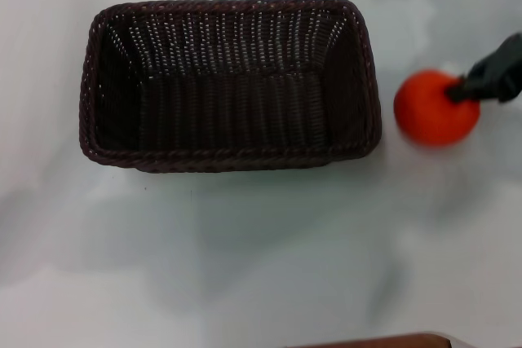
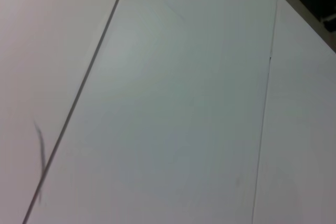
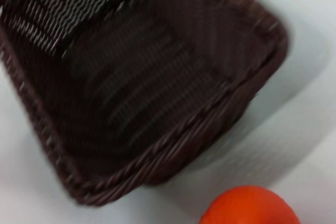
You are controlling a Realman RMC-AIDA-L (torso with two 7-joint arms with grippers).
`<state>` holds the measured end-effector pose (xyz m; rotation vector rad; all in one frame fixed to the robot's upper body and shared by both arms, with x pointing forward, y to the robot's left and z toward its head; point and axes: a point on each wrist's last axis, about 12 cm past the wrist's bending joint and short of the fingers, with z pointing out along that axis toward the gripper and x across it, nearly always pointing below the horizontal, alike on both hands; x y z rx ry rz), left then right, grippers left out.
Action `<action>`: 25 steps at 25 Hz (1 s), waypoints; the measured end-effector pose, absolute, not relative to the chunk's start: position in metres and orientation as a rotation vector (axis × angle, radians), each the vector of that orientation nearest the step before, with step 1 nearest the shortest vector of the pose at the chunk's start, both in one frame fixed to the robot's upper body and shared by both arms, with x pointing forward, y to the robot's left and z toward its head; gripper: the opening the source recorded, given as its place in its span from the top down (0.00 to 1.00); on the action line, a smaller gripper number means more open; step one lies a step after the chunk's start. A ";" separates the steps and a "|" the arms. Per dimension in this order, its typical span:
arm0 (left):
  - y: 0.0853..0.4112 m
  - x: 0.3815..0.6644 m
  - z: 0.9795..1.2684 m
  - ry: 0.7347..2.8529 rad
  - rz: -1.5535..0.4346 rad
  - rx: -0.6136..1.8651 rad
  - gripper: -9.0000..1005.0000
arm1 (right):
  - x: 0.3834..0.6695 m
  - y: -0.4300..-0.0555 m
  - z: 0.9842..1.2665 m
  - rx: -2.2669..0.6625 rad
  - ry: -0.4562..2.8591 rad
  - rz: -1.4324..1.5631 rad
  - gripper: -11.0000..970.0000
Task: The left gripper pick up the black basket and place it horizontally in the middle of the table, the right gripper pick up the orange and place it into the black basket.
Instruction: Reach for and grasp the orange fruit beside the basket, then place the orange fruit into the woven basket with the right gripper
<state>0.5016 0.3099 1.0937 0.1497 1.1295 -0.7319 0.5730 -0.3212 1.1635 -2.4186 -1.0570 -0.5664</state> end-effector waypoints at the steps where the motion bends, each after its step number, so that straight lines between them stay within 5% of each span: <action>1: 0.310 0.501 1.094 1.129 -0.731 0.148 0.34 | 0.573 -0.327 1.168 -2.420 -1.028 -0.617 0.89; 10: 0.310 0.499 1.093 1.124 -0.734 0.148 0.34 | 0.572 -0.351 1.208 -2.072 -0.720 -1.151 0.91; 18: 0.310 0.498 1.092 1.128 -0.744 0.137 0.34 | 0.577 -0.275 1.209 -1.592 -0.760 -1.199 0.86; 25: 0.312 0.493 1.089 1.136 -0.742 0.125 0.34 | 0.591 -0.220 1.185 -1.549 -0.814 -1.082 0.81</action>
